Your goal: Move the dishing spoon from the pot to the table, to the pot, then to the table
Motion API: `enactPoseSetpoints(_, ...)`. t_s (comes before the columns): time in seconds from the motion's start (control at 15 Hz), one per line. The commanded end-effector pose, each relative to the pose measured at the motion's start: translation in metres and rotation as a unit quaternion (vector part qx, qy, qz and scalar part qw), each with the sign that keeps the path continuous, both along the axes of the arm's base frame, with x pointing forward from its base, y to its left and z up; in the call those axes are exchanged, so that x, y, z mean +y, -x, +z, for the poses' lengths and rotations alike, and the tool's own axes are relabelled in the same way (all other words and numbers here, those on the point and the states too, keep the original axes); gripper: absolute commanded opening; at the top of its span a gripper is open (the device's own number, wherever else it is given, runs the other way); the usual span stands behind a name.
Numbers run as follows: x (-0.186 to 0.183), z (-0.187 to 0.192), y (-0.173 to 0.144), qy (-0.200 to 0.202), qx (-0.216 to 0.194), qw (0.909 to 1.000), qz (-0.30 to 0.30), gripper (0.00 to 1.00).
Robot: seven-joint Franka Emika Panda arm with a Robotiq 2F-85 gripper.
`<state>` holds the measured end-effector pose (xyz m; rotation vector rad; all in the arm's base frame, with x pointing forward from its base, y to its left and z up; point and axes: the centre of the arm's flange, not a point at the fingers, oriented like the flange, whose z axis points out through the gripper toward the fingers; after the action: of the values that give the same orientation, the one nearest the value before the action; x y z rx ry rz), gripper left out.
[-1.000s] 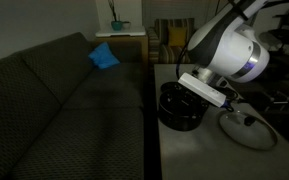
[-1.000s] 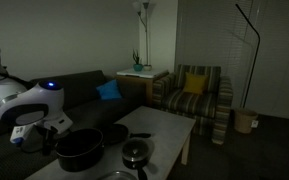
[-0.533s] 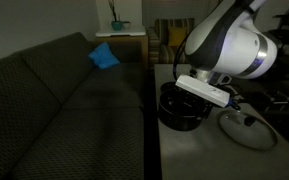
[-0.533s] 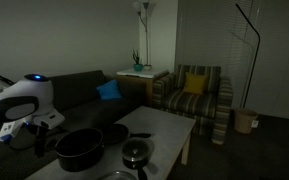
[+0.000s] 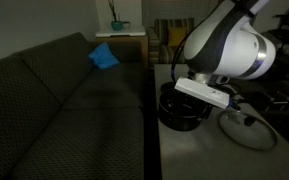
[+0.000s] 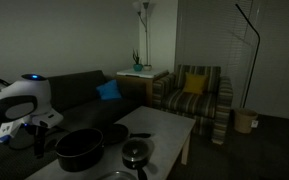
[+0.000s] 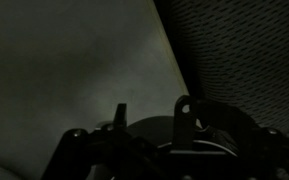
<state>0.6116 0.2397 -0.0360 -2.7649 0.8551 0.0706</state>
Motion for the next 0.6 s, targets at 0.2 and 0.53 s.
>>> enactPoseSetpoints(0.2,0.041,-0.02,0.009,0.028,0.021,0.9977,0.058,1.0)
enactPoseSetpoints(0.53,0.052,-0.02,0.017,0.051,0.017,0.9968,0.059,1.0)
